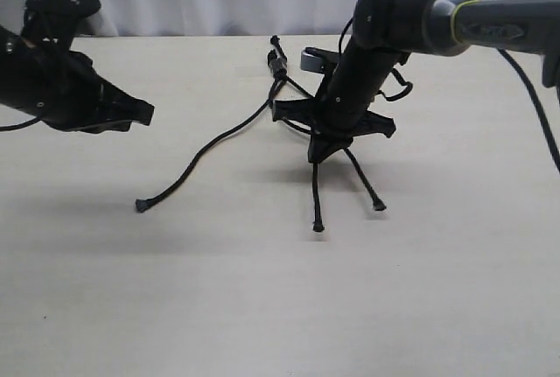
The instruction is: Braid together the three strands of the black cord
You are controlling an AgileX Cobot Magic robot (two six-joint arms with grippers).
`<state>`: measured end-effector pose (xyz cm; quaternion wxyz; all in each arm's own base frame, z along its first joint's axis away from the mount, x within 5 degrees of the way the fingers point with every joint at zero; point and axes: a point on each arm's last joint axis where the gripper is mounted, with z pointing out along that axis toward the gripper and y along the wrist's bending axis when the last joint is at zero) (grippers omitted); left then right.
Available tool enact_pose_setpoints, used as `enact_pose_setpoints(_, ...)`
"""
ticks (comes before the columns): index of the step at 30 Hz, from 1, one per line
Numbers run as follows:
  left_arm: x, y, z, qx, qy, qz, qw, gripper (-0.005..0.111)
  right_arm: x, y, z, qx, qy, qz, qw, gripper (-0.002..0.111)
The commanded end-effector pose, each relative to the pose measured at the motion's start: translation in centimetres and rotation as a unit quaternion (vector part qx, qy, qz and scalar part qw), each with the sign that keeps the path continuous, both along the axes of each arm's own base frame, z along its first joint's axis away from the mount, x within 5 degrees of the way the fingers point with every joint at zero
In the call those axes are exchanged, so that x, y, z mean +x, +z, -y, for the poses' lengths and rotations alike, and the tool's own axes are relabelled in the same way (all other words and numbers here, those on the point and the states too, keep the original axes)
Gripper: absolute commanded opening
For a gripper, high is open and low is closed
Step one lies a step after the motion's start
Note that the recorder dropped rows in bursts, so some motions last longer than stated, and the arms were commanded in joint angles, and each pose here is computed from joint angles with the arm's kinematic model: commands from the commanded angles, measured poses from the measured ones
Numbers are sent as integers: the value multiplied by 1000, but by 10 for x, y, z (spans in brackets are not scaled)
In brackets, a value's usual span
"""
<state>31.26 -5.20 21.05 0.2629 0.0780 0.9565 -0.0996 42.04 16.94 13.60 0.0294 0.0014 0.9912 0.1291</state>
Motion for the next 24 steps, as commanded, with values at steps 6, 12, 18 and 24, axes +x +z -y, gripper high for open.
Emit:
enact_pose_setpoints(6, 50, -64, 10, -30, 32, -88, 995, 0, 6, 4, 28, 9, -5, -10, 1000, 4)
enact_pose_setpoints(12, 44, -88, 30, -22, 3, -131, 991, 0, 6, 9, 14, 87, 6, -8, 996, 4)
enact_pose_setpoints(18, 40, -91, 51, -5, -28, -125, 992, 0, 5, 11, 9, 122, 14, -11, 992, 4)
enact_pose_setpoints(24, 40, -98, 51, -5, -24, -135, 991, 0, 1, 11, 2, 121, 31, -15, 992, 4)
